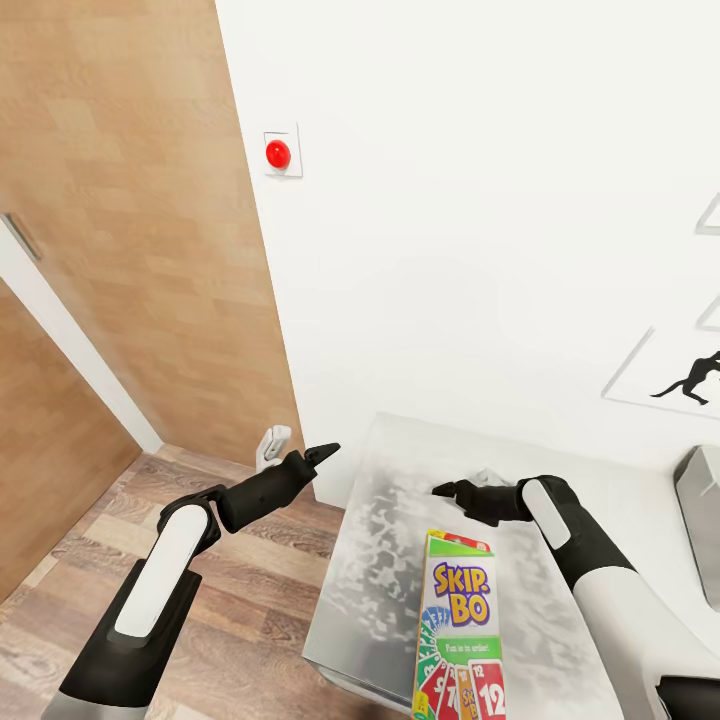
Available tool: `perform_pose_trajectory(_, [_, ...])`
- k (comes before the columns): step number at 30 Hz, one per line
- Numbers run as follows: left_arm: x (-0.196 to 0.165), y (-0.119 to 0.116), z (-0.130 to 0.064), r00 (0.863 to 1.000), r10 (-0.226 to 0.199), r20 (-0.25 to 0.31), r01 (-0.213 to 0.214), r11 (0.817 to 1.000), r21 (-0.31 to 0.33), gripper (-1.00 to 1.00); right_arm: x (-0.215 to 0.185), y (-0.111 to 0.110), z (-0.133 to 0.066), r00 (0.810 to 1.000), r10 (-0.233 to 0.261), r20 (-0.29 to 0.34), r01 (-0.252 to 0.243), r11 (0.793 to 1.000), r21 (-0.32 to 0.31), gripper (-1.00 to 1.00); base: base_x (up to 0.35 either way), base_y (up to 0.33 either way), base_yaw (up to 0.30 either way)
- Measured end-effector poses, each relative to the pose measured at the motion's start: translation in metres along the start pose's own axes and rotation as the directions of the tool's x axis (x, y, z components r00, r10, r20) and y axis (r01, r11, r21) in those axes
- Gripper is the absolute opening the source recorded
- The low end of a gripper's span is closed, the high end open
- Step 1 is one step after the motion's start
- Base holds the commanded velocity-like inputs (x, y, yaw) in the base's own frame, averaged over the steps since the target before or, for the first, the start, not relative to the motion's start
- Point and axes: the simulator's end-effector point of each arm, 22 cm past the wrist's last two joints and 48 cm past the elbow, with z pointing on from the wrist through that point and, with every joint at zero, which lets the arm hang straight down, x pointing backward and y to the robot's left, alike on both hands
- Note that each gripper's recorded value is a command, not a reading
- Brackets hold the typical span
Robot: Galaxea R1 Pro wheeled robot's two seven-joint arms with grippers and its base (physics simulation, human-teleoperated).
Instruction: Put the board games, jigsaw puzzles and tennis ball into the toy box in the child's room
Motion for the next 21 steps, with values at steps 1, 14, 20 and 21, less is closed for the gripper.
perform_pose_trajectory(1, [0.0,0.0,0.0,1.0,0.0,0.0,0.0,1.0,0.0,1.0,-0.0001,0.0,-0.0001,1.0,0.0,0.0,0.0,1.0,0.0,1.0,0.0,0.0,0.0])
perform_pose_trajectory(14, [0.0001,0.0002,0.0006,1.0,-0.001,-0.001,0.001,1.0,0.0,1.0,0.0012,0.0022,0.0011,1.0,0.014,-0.005,-0.014,1.0,-0.014,1.0,-0.137,0.0,0.0])
perform_pose_trajectory(20, [-0.0001,0.0001,0.0002,1.0,-0.001,0.0,0.001,1.0,0.001,1.0,0.0017,0.0028,0.0009,1.0,0.017,-0.006,-0.017,1.0,-0.016,1.0,-0.164,0.0,0.0])
perform_pose_trajectory(21, [-0.0002,0.0001,0.0003,1.0,-0.001,0.0,0.001,1.0,0.0,1.0,0.0015,0.0025,0.0008,1.0,0.015,-0.006,-0.015,1.0,-0.015,1.0,-0.087,0.0,0.0])
